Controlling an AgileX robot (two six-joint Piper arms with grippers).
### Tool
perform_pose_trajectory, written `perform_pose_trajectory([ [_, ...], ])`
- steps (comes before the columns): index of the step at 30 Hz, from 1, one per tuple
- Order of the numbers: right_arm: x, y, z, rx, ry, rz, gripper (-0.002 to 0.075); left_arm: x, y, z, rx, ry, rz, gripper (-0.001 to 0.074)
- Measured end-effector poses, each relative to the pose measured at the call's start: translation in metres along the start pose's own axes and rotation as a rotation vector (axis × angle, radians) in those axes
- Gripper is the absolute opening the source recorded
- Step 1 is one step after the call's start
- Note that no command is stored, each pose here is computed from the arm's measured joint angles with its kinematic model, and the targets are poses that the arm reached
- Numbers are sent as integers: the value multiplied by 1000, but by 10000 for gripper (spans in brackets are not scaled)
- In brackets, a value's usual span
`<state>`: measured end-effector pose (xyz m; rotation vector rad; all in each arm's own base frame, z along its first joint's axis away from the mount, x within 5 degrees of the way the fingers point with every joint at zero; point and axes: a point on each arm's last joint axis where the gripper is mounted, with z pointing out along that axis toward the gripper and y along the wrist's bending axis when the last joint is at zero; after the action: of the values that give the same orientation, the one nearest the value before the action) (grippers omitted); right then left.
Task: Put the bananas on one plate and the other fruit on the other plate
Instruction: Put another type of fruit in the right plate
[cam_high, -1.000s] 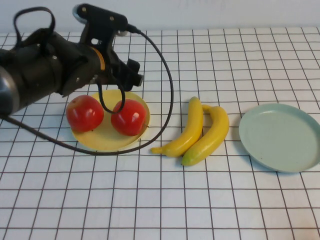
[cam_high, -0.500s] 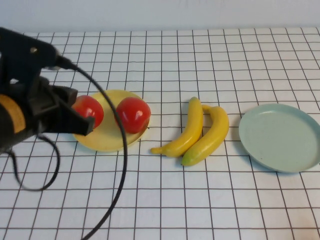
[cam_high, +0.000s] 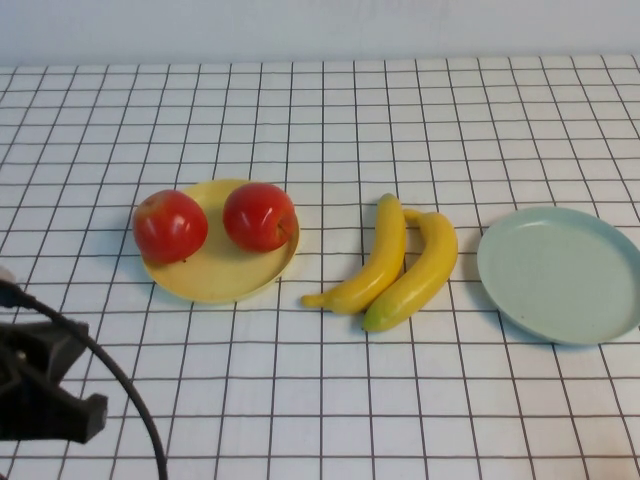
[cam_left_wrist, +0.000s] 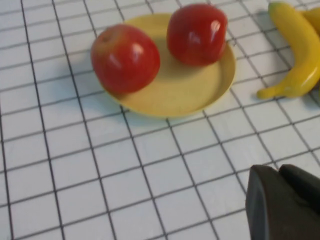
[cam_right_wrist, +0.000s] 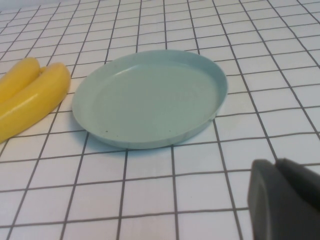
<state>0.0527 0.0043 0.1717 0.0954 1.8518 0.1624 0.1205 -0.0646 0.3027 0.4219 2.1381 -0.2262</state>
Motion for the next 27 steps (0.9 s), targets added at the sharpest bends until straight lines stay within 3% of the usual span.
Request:
perform_pose_trajectory([
  [7,0,0,0,0,0,0,-15,17,11,-11,-106,168,-48,3],
  [10,0,0,0,0,0,0,-15,24,15,-22,-120,156,-68,3],
  [17,0,0,0,0,0,0,-15,61,29,-45,-144,-182,-142,3],
  [22,0,0,0,0,0,0,-15,94,28,-50,-234,-404,-53,3],
  [27,0,0,0,0,0,0,-15,114,27,-34,-320,-442,-28,3],
])
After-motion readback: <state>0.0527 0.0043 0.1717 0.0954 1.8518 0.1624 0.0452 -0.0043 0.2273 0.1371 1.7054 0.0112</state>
